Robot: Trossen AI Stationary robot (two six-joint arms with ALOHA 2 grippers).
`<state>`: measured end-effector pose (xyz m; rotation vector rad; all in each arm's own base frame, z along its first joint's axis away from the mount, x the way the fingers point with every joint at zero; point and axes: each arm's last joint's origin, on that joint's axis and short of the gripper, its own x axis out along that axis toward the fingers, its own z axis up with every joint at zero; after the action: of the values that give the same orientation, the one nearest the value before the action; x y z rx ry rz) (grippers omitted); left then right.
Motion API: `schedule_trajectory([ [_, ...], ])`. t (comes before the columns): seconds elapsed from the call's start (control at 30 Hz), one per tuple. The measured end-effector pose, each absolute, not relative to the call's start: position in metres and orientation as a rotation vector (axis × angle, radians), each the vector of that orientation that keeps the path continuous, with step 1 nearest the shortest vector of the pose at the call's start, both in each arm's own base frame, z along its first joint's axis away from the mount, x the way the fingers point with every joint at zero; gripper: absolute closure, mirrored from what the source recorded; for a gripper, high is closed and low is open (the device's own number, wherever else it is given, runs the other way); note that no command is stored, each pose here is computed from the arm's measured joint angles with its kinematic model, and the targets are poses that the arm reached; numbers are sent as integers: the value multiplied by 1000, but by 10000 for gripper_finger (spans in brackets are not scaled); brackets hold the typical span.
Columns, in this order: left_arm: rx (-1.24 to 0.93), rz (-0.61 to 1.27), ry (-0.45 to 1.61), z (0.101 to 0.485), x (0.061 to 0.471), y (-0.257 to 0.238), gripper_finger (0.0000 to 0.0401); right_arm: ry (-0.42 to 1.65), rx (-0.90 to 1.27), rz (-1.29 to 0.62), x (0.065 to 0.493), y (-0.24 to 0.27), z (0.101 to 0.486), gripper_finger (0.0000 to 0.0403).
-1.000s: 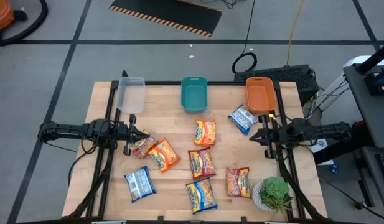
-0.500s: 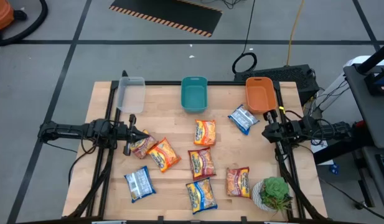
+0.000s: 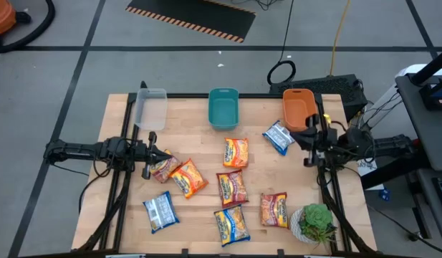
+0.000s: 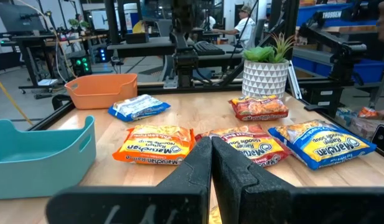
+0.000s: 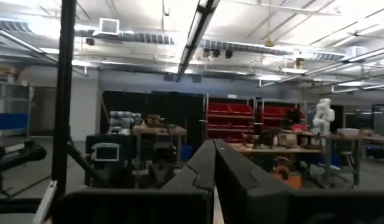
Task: Sort Maruchan noodles
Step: Put the top blue noodle pack into the orange bin
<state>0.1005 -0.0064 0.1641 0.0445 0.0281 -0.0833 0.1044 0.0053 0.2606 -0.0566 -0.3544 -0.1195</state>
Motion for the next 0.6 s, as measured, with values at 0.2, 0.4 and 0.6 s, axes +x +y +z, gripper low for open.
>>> schedule_trajectory([
  [0.2,44,-83,28,164,101,-6,387,-294,-9,-108,128,8,293,403],
  [0.4,44,-83,28,164,101,-6,387,-163,4,-187,152,8,317,403],
  [0.6,44,-83,28,164,101,-6,387,-65,15,-236,166,8,327,402],
])
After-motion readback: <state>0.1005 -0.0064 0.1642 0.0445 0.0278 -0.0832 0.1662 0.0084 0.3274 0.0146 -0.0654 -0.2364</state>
